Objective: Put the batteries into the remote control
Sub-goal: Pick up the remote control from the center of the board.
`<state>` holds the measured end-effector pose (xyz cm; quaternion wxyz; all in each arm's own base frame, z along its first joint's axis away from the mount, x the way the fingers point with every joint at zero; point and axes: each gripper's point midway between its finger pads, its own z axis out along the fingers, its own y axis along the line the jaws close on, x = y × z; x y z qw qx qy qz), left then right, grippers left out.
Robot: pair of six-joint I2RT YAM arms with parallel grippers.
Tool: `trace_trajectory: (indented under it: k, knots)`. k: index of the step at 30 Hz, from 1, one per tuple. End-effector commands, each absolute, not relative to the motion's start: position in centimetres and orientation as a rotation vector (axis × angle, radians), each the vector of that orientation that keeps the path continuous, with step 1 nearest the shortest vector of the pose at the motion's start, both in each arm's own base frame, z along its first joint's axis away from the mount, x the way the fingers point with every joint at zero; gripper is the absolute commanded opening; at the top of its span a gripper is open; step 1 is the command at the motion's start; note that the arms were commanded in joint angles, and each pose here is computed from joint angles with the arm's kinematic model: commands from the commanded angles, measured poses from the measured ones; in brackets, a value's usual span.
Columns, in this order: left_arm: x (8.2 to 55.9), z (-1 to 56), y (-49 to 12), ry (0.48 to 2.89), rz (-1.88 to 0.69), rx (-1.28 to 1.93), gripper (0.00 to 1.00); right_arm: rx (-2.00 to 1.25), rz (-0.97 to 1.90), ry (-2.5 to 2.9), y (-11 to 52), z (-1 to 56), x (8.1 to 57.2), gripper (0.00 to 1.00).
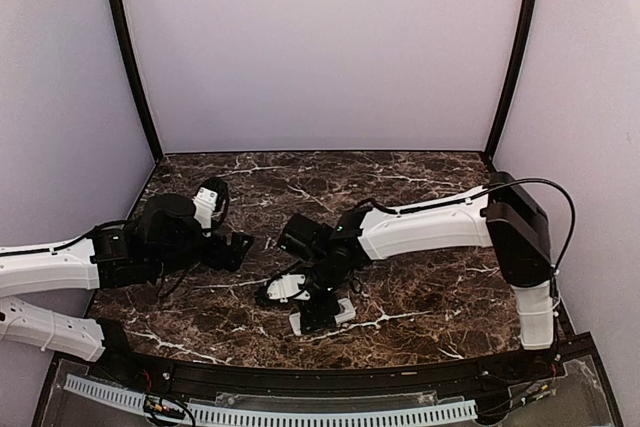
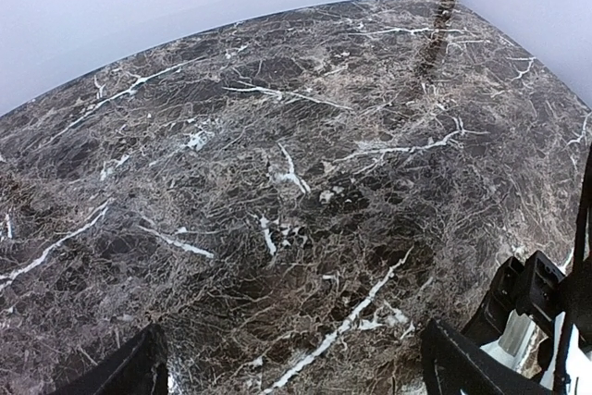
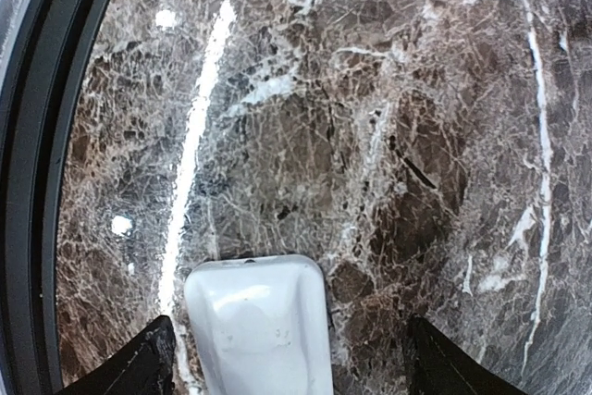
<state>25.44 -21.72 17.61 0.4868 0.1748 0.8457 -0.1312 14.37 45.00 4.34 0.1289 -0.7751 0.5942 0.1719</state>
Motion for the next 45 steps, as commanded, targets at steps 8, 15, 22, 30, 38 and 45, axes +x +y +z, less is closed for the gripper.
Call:
trace_trajectory:
  k: [8,15,22,30,38,45]
  knots:
    - [25.0,16.1,-21.0,2.095,-0.291,0.444,0.94,-2.405,0.302,1.791,43.2,1.7,12.5,0.69]
    - [25.0,16.3,-21.2,2.088,-0.299,0.458,0.94,-2.382,0.270,1.838,43.1,1.7,11.8,0.51]
    - [24.8,17.1,-21.7,2.072,-0.323,0.492,0.92,-2.327,0.302,1.834,44.3,3.1,12.2,0.43]
    - [24.5,19.5,-21.4,1.987,-0.370,0.470,0.89,-2.039,0.599,1.825,46.5,10.4,13.6,0.39]
    - [23.8,21.4,-22.9,1.927,-0.461,0.542,0.84,-1.748,0.918,1.748,46.5,17.9,15.2,0.35]
    - [20.9,25.2,-26.1,1.742,-0.699,0.735,0.81,-1.474,1.197,1.509,45.1,27.1,16.9,0.34]
